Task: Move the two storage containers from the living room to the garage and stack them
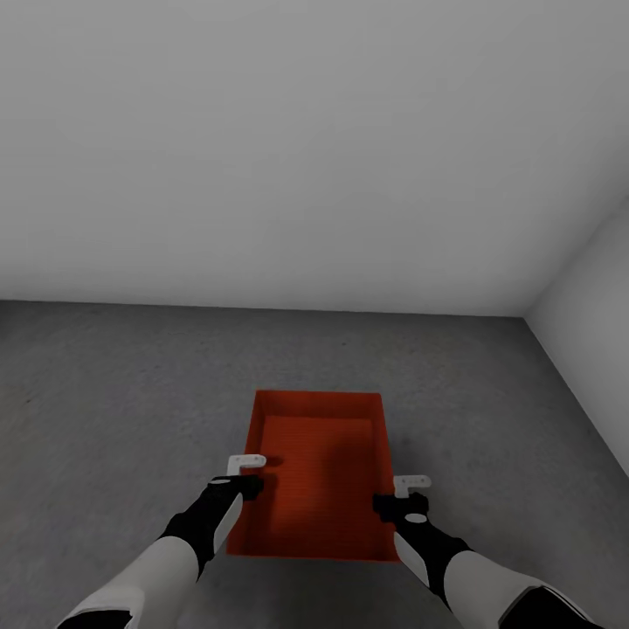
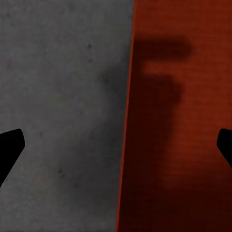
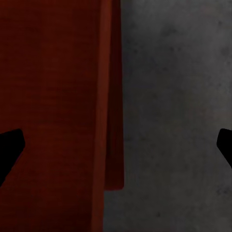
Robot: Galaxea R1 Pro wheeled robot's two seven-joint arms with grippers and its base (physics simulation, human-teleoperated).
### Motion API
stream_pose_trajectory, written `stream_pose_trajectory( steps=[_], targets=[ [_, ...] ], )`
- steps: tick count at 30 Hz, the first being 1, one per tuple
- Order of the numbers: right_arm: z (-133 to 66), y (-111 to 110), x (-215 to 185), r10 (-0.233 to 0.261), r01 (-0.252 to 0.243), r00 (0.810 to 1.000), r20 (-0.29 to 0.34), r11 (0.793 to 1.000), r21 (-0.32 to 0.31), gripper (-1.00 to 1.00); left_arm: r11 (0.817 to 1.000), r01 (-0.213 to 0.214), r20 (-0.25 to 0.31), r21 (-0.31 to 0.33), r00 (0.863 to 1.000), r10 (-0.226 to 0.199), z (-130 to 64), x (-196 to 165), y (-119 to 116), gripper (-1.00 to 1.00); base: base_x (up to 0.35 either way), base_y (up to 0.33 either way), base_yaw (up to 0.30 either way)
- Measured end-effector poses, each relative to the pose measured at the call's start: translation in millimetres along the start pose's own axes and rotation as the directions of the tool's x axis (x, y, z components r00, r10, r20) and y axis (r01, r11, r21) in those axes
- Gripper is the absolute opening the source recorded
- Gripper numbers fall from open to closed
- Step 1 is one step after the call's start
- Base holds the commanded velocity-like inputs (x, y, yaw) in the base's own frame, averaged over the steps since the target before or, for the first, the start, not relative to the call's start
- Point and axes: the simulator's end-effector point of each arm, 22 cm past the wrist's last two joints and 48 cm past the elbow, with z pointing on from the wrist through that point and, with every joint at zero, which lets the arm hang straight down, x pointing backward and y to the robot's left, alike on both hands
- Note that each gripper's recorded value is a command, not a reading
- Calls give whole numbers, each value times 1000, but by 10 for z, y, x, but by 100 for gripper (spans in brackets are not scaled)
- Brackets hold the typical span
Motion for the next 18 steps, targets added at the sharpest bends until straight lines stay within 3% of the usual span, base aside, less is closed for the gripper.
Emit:
stream_pose_trajectory(
  steps=[7,18],
  targets=[
    [0,-4,0,0,0,1000,0,1000,1,100,1000,-1,0,0,1000,1,0,0,0,100,0,0,0],
    [-171,-23,-111,0,0,1000,0,1000,0,100,1000,-1,-2,0,1000,1,-182,-82,8,100,0,0,0]
  ],
)
